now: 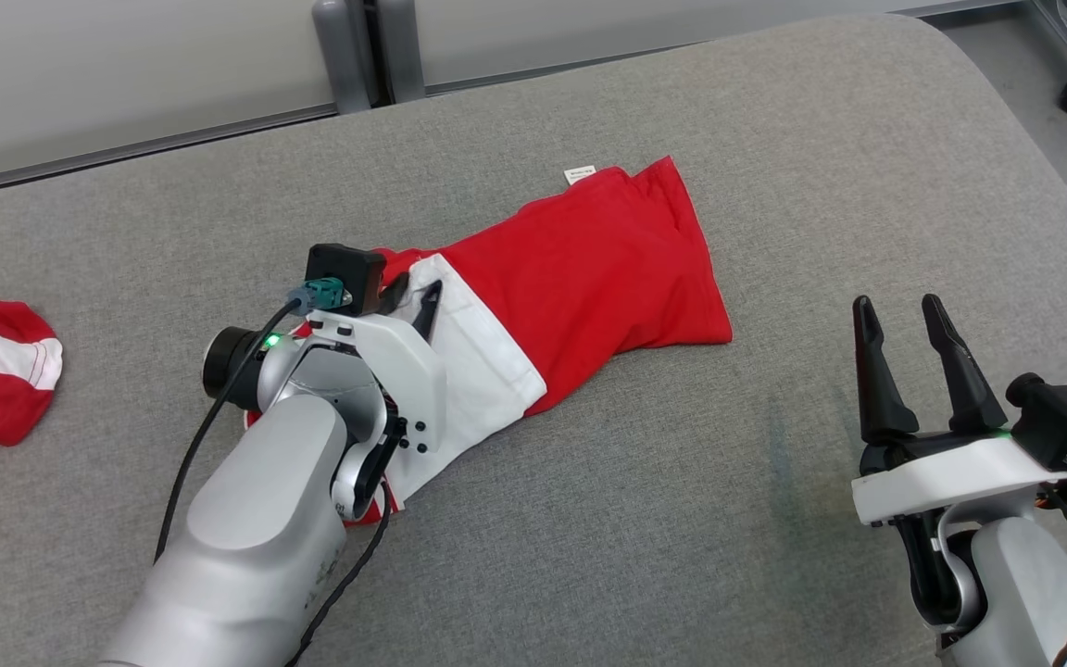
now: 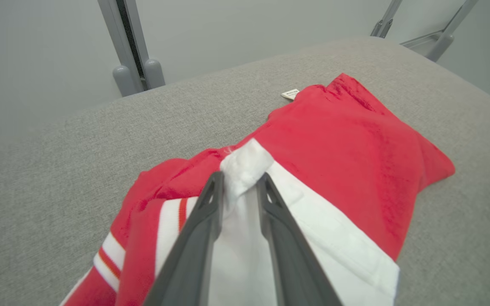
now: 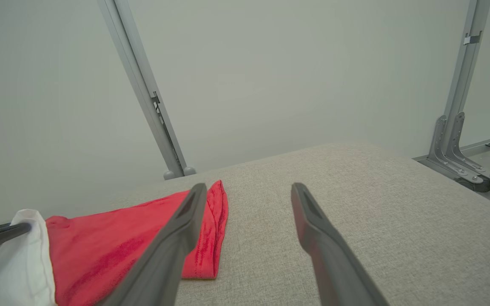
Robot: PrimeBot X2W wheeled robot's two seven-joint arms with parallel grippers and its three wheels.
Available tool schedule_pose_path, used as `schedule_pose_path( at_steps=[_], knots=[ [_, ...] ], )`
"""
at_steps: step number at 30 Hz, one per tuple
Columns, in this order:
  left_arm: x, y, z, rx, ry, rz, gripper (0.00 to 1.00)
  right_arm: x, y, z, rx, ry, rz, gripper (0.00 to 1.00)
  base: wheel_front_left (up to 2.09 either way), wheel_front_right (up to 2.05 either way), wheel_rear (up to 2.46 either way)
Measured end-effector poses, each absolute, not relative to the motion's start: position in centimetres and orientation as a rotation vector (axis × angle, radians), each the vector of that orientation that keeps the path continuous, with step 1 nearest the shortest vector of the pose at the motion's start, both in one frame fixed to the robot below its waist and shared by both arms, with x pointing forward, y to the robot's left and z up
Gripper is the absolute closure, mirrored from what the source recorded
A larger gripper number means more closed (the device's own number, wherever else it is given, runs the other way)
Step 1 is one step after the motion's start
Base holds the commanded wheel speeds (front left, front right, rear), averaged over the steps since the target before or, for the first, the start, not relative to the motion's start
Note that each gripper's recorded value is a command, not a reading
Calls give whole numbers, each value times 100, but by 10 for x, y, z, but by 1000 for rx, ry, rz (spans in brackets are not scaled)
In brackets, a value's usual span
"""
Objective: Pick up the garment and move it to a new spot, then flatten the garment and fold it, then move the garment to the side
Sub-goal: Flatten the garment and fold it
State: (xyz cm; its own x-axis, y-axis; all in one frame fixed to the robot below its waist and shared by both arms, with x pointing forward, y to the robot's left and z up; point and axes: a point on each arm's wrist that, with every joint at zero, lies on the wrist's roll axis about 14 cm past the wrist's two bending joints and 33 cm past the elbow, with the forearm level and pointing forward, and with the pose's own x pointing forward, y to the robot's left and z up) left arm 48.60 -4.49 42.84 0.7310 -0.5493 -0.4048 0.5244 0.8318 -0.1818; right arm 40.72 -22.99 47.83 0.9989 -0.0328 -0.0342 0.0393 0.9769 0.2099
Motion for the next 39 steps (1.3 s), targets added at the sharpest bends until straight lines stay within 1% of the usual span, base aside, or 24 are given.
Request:
schedule_pose_path(
  at_steps=[5,9,12,17,25,28,30,32,34,39],
  knots=[
    [483,-51,447,-73,394,-621,100,406,-231,484,211,15,-37,0,0,0,0],
    [472,-54,471,-126,331,-660,100,401,-229,486,209,14,-26,0,0,0,0],
    [455,-47,477,-152,327,-683,100,399,-221,488,209,16,-2,0,0,0,0],
    [426,-17,491,-189,329,-685,100,400,-204,495,209,13,53,0,0,0,0],
    [375,27,519,-179,334,-711,100,402,-173,502,201,25,149,0,0,0,0],
    [358,32,522,-174,350,-734,100,401,-164,502,200,35,176,0,0,0,0],
    [351,25,521,-180,361,-758,100,403,-162,502,200,39,184,0,0,0,0],
    [347,11,516,-209,375,-785,100,404,-161,498,200,54,186,0,0,0,0],
    [350,1,505,-173,390,-799,100,406,-160,496,199,63,189,0,0,0,0],
    [381,-24,490,-171,376,-799,100,412,-160,494,194,69,191,0,0,0,0]
  ],
)
